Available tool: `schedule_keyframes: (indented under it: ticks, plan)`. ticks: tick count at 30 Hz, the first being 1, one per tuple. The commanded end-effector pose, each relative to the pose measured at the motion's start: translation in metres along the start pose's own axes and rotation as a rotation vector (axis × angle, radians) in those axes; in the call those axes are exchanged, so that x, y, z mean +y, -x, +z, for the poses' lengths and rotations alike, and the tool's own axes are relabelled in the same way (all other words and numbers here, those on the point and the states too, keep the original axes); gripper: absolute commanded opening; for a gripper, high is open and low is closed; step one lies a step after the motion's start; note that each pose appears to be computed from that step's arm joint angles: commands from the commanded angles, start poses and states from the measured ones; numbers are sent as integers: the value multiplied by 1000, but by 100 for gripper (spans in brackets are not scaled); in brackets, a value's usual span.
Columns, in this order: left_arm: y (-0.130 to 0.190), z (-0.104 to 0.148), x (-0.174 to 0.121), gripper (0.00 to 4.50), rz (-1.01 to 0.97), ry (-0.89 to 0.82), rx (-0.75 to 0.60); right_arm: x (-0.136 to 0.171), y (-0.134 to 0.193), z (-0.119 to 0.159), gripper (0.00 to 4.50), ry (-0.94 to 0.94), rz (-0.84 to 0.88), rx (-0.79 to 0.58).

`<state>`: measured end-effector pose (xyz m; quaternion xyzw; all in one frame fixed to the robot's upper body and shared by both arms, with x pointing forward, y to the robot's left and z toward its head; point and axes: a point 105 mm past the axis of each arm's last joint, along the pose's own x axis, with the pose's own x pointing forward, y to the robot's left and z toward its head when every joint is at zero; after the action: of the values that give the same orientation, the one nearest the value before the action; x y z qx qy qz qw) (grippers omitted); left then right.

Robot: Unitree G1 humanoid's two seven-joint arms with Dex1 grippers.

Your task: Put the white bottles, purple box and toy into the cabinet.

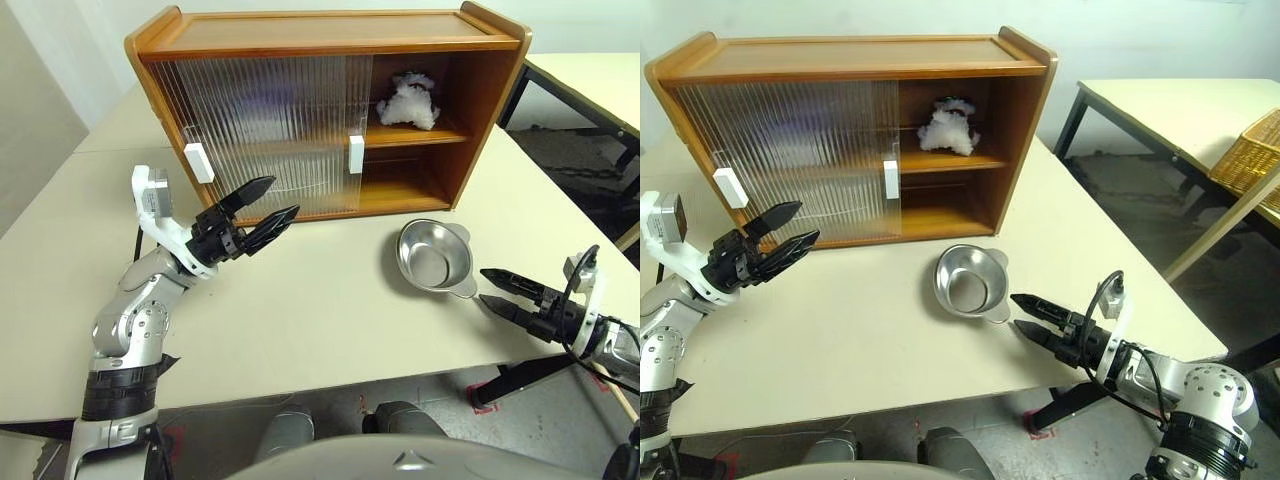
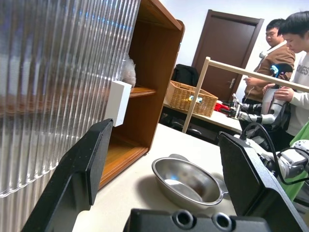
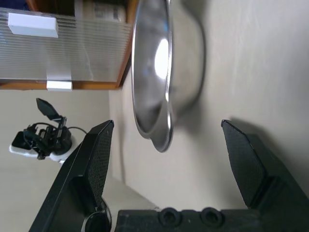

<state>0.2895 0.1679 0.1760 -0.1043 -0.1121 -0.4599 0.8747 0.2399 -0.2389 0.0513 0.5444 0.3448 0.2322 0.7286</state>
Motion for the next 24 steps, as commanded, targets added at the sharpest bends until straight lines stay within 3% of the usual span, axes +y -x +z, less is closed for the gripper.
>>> schedule_keyframes:
  ticks: [1,8,24]
  plan:
    - [-1,4,-3,450,-12,-18,4,-5,-2,-6,447,-31,2,42]
    - [-1,5,-3,450,-9,-21,6,-38,1,0,447,-59,-17,18]
    - [0,5,-5,450,-3,-23,7,-33,-16,2,447,-37,47,75]
